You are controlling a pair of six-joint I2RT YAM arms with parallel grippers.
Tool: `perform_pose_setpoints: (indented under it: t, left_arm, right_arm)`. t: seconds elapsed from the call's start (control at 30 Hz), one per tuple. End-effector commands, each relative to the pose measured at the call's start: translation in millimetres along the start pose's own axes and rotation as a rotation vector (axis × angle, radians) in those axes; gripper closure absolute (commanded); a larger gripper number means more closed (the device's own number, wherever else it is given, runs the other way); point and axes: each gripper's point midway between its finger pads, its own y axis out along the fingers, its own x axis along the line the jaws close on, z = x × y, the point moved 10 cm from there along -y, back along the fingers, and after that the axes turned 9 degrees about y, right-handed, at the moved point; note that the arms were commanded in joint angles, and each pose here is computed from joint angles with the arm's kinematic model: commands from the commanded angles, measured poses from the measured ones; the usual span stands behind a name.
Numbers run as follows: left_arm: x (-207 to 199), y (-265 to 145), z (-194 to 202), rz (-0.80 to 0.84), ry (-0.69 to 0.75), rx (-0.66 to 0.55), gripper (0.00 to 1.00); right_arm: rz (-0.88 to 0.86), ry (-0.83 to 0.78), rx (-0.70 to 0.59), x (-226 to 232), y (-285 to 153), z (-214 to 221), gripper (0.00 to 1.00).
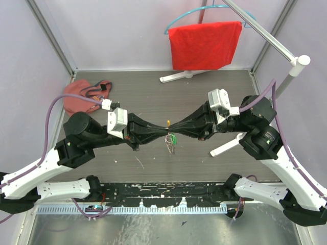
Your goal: Put the keys on the keyring
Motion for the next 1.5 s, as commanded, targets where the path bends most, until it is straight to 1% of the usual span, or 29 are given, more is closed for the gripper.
perform_pose_setpoints:
  t: [0.0, 0.07, 0.23, 0.37, 0.63, 0.8, 1.0, 1.27, 1.37, 1.47]
  left_arm:
    - [2.2, -4.0, -26.1, -0.019, 0.040, -0.094, 0.99]
    - [2.4, -4.6, -26.1, -0.024, 0.040, -0.092, 0.96]
    - [2.7, -6.6, -25.2, -0.036, 0.040, -0.081, 0.74]
    - [3.2, -9.3, -24.3, -0.048, 0.044, -0.061, 0.68]
    - [3.9, -17.2, -23.6, -0.059, 0.046, 0.044, 0.64]
    - [3.8, -17.8, -23.0, -0.039, 0.030, 0.135, 0.62]
    - [1.6, -15.4, -23.7, 0.016, 0.012, 0.190, 0.60]
    - [2.6, -12.5, -19.1, 0.039, -0.001, 0.283, 0.60]
    - [2.9, -10.6, -18.3, 0.045, -0.006, 0.297, 0.59]
    - [3.5, -9.4, -18.6, 0.045, -0.004, 0.297, 0.61]
  right_arm:
    - [-0.019, -0.020, -0.021, 0.7, 1.6, -6.9, 0.99]
    - [-0.022, -0.026, -0.024, 1.9, 1.0, -9.0, 0.99]
    - [-0.026, -0.037, -0.024, 4.0, -0.5, -12.7, 0.99]
    - [-0.017, -0.045, -0.011, 4.6, -2.0, -14.7, 0.99]
    - [0.020, -0.047, 0.035, 2.8, -5.0, -13.2, 0.99]
    - [0.040, -0.043, 0.063, 1.7, -6.6, -11.0, 0.99]
    - [0.056, -0.037, 0.087, 0.0, -7.0, -9.7, 0.99]
    - [0.066, -0.028, 0.103, -1.5, -7.1, -7.4, 0.99]
    - [0.065, -0.028, 0.104, -1.4, -7.2, -7.3, 0.99]
    - [0.064, -0.026, 0.106, -1.8, -6.9, -6.6, 0.99]
